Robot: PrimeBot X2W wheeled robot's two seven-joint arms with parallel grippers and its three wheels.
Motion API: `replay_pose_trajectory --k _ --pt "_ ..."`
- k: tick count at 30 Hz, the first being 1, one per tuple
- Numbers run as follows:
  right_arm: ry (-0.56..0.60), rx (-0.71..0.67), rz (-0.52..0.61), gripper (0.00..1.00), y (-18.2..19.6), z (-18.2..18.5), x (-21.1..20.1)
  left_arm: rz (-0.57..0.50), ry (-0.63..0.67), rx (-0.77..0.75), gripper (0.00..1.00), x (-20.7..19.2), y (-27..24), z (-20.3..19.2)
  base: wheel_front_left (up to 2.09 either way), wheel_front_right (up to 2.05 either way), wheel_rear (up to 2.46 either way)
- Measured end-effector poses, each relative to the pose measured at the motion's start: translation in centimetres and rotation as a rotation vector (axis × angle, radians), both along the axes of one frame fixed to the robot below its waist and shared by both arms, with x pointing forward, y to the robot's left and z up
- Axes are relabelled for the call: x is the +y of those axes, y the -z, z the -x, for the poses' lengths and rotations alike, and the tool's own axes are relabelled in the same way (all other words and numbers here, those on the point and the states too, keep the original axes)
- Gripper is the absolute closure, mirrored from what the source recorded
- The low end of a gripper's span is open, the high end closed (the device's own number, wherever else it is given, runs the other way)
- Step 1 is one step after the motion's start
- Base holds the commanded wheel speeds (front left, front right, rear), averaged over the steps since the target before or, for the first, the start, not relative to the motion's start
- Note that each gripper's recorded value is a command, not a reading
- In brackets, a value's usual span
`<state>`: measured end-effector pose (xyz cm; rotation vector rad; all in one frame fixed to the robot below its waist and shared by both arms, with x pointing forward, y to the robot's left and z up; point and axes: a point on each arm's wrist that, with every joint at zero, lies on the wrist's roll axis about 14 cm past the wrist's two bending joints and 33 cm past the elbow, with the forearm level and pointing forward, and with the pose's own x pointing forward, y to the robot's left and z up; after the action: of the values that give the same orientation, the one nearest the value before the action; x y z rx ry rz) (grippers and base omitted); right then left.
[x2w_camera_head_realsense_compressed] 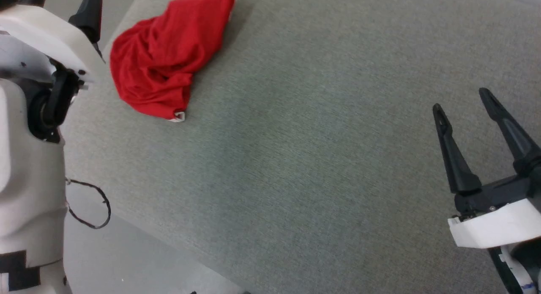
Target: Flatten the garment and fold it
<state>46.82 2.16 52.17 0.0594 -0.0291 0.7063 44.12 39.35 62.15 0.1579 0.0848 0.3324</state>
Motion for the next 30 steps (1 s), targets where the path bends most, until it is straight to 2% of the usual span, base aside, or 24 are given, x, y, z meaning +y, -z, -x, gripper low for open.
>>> replay_pose_trajectory --k 11,17,21,25,26,27,30 --pt "0.072 0.086 0.044 0.00 4.1 -2.2 -3.6 0.096 -0.018 0.419 0.00 0.7 13.1 -3.0 0.00 0.00 0.00" --pt "0.155 0.097 0.093 0.00 5.0 -3.1 -6.9 0.121 -0.002 0.535 0.00 0.0 17.8 -4.0 0.00 0.00 0.00" --pt "0.173 0.113 0.114 0.00 5.7 -3.2 -8.0 0.148 -0.014 0.636 0.00 -0.2 21.3 -3.6 0.00 0.00 0.00" --pt "0.184 0.133 0.129 0.00 6.6 -3.3 -8.6 0.157 -0.020 0.670 0.00 -0.3 23.2 -3.5 0.00 0.00 0.00" --pt "0.185 0.136 0.130 0.00 6.8 -3.3 -8.6 0.154 -0.022 0.668 0.27 -0.2 23.4 -3.5 0.00 0.00 0.00" --pt "0.185 0.140 0.132 0.00 7.0 -3.4 -8.7 0.151 -0.023 0.667 1.00 -0.2 23.5 -3.6 0.00 0.00 0.00" --pt "0.178 0.148 0.126 0.00 7.2 -3.4 -8.4 0.145 -0.025 0.648 1.00 0.0 23.6 -3.7 0.00 0.00 0.00"
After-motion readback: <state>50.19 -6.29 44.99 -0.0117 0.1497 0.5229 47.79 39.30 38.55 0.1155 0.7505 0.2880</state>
